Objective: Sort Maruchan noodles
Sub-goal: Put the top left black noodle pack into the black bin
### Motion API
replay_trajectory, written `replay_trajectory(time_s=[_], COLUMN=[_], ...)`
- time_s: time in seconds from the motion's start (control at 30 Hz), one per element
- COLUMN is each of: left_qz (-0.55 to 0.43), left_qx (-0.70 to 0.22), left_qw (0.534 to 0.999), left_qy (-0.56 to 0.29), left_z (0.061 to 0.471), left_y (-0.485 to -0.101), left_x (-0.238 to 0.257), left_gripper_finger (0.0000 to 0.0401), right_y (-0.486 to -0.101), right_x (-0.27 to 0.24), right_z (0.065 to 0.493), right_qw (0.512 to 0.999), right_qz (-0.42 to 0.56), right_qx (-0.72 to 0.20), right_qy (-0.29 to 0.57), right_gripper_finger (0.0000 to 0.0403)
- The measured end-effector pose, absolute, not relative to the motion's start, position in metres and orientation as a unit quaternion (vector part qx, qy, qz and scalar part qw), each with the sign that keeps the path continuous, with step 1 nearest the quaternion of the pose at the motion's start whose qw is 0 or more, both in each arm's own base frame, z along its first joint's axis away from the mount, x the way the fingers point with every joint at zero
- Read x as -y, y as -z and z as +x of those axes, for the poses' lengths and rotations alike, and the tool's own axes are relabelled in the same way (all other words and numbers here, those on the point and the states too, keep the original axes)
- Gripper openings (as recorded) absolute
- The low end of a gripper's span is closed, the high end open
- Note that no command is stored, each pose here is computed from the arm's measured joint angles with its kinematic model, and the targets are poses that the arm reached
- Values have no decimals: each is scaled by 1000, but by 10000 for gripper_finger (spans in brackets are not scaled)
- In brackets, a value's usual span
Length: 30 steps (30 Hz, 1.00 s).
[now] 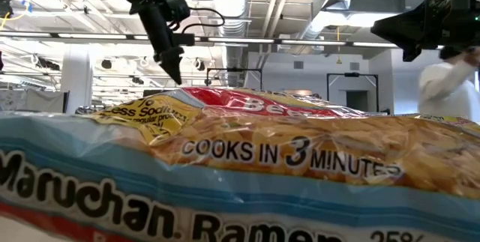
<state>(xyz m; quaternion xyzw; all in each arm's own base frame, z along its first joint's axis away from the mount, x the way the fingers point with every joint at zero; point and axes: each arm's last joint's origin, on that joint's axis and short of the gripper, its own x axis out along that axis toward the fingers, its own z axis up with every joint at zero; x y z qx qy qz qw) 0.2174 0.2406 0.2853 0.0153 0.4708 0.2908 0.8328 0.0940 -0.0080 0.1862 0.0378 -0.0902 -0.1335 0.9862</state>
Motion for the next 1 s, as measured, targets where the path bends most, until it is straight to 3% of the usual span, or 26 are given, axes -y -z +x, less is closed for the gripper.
replay_trajectory(time_s=[0.17,0.47,1.0], left_qz=[-51,-80,-103], left_qx=[-438,-464,-494], left_qw=[857,837,815], left_qy=[-264,-278,-285], left_z=[221,235,246], left_y=[-282,-243,-208], left_x=[-239,-260,-273], left_gripper_finger=[0,0,0], right_y=[-186,-186,-186], right_x=[8,8,8], right_z=[94,94,94], right_qw=[986,986,986], right_qz=[46,52,51], right_qx=[91,92,91], right_qy=[133,131,131], right_gripper_finger=[100,100,100])
